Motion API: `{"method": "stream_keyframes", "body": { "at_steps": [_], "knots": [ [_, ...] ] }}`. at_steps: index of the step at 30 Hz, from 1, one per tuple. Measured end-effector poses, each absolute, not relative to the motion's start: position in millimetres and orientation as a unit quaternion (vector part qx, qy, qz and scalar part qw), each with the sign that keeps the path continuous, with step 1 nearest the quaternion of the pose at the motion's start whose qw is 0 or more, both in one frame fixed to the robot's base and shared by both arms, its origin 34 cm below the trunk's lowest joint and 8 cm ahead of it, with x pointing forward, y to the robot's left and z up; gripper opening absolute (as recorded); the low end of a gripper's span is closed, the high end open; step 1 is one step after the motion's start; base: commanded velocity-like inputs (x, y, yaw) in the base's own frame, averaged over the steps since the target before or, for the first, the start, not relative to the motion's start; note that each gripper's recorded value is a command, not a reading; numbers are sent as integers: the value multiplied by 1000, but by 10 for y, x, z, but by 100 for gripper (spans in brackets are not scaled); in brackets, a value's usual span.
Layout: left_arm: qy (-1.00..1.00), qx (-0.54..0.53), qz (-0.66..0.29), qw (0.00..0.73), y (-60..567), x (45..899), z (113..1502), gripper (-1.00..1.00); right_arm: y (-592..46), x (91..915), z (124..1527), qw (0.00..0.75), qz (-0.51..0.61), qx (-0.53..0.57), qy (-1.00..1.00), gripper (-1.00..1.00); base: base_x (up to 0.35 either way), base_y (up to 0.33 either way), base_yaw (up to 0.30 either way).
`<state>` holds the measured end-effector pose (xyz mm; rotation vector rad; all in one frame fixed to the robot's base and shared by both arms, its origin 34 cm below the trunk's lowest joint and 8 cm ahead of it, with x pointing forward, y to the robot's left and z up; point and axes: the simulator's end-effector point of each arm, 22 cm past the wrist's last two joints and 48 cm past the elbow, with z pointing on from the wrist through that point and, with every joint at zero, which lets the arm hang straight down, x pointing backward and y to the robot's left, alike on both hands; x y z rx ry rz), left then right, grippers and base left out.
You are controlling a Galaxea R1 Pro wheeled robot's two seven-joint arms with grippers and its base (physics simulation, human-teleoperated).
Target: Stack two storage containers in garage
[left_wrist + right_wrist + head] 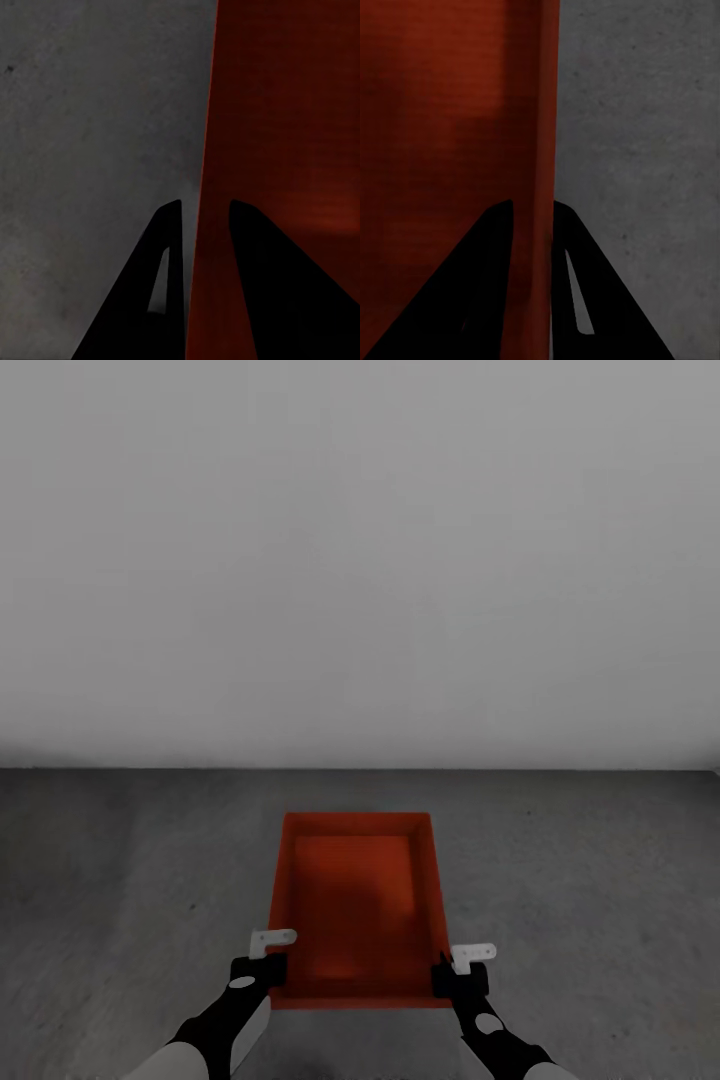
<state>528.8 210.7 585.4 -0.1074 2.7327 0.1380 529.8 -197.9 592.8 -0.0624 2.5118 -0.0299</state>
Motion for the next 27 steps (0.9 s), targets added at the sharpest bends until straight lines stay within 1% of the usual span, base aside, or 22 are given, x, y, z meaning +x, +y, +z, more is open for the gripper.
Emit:
{"method": "stream_keyframes", "body": {
  "at_steps": [27],
  "knots": [
    [982, -38, 51, 180, 2101, 5121, 5688, -100, -1985, 5138, 5761, 289, -11, -24, 957, -100, 0, 0, 0]
  ]
}}
